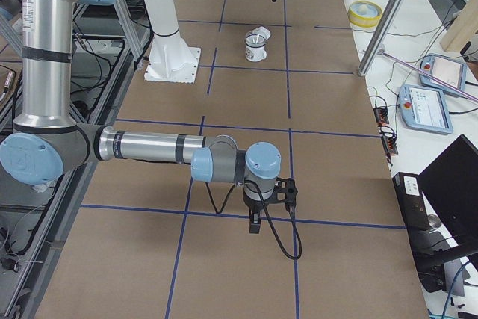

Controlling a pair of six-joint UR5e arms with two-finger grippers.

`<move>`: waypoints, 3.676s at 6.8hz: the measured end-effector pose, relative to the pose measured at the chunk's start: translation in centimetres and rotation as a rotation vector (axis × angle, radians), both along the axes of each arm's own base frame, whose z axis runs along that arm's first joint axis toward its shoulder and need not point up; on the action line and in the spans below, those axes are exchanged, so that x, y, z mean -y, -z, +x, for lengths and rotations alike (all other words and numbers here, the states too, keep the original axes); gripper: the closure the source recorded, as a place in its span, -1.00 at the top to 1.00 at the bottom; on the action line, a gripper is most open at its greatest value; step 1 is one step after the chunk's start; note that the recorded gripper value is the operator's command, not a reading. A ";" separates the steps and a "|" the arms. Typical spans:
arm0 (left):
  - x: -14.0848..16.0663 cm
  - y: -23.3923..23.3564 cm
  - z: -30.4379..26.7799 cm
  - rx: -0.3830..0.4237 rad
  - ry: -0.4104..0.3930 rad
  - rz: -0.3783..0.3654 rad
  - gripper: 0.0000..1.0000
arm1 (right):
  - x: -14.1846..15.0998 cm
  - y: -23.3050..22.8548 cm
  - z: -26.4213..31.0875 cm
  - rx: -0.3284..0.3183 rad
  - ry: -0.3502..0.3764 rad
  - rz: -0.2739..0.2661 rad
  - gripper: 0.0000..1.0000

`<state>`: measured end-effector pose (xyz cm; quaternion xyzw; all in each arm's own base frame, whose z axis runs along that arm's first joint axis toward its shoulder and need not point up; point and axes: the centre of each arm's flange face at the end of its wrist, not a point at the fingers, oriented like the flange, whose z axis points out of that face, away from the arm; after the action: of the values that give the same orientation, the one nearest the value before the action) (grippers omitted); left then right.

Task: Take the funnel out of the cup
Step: 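Move the left gripper down to the clear funnel in the mug, then grasp the funnel with the left gripper and lift it out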

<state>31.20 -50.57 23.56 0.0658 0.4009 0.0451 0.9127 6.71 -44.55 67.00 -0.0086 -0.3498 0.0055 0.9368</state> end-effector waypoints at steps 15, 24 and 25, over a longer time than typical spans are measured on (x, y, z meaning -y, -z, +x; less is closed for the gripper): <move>-7.5 3.3 13.3 -0.022 0.002 -0.045 -1.00 | 0.0 0.0 0.0 0.000 0.000 0.001 1.00; 8.8 -0.9 2.1 -0.214 0.471 0.226 -1.00 | 0.0 0.0 0.0 0.000 0.000 0.000 1.00; 10.9 -3.6 2.6 -0.230 0.570 0.294 -1.00 | 0.0 0.0 0.0 0.000 0.000 0.000 1.00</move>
<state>33.84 -61.45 27.19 0.3106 0.4558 -0.1622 0.8182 6.71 -44.55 66.99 -0.0086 -0.3498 0.0055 0.9368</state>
